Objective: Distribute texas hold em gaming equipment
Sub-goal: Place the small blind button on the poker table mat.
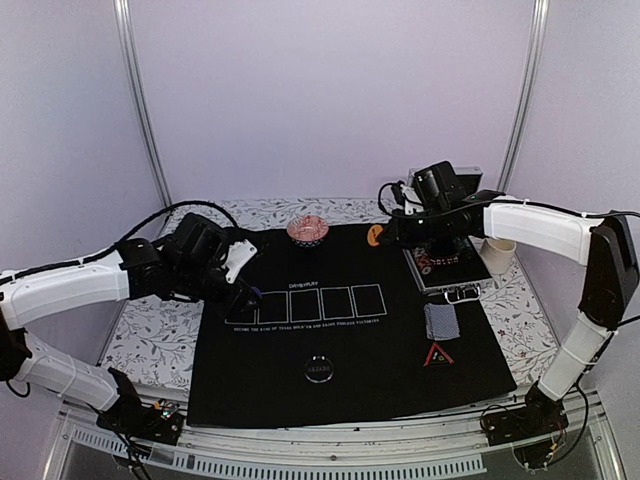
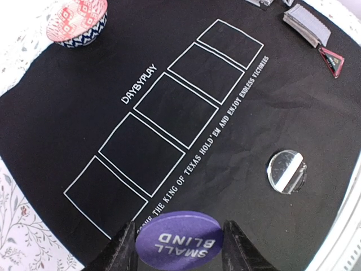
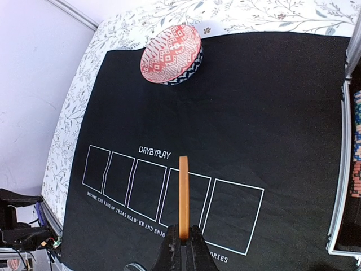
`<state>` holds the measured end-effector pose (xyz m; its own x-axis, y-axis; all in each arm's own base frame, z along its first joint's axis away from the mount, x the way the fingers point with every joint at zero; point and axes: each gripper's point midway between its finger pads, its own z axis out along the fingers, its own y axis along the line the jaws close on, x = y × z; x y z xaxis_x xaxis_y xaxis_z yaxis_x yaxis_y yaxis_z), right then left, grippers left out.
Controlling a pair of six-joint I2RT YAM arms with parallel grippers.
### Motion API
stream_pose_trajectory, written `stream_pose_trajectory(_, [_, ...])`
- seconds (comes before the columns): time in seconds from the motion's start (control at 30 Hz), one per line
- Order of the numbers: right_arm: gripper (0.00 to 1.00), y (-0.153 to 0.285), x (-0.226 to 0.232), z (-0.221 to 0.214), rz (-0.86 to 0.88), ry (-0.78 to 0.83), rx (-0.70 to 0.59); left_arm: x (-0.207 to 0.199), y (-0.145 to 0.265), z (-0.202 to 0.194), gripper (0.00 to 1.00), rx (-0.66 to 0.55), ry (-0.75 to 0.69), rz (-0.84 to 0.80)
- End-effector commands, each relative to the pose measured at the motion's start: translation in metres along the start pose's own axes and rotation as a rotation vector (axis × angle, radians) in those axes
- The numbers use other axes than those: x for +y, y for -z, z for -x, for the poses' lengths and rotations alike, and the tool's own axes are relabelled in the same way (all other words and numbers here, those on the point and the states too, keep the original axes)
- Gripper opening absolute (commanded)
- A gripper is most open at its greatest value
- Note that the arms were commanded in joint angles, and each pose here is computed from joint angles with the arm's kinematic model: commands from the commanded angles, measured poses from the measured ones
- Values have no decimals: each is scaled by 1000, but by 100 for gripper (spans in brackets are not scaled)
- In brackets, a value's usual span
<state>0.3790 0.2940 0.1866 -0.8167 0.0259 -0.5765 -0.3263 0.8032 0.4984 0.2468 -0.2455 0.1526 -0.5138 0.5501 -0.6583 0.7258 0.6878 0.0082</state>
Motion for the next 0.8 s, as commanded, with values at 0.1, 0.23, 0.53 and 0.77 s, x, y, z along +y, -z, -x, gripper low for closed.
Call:
stream_pose_trajectory(0.1, [2,-36,6,21,42,-23,8,-3,0,4,39,-37,12,-50])
stream_pose_trajectory(0.23, [2,-56,9,28,61,-22,28,-2,1,3,39,-39,15,-49])
stream_pose_trajectory(0.53, [2,-96,11,32,106,-27,71,-1,-2,0,38,-28,23,-58])
stream_pose_trajectory(0.77, [2,-114,10,29,129,-47,91,-2,-3,0,39,-26,26,-69])
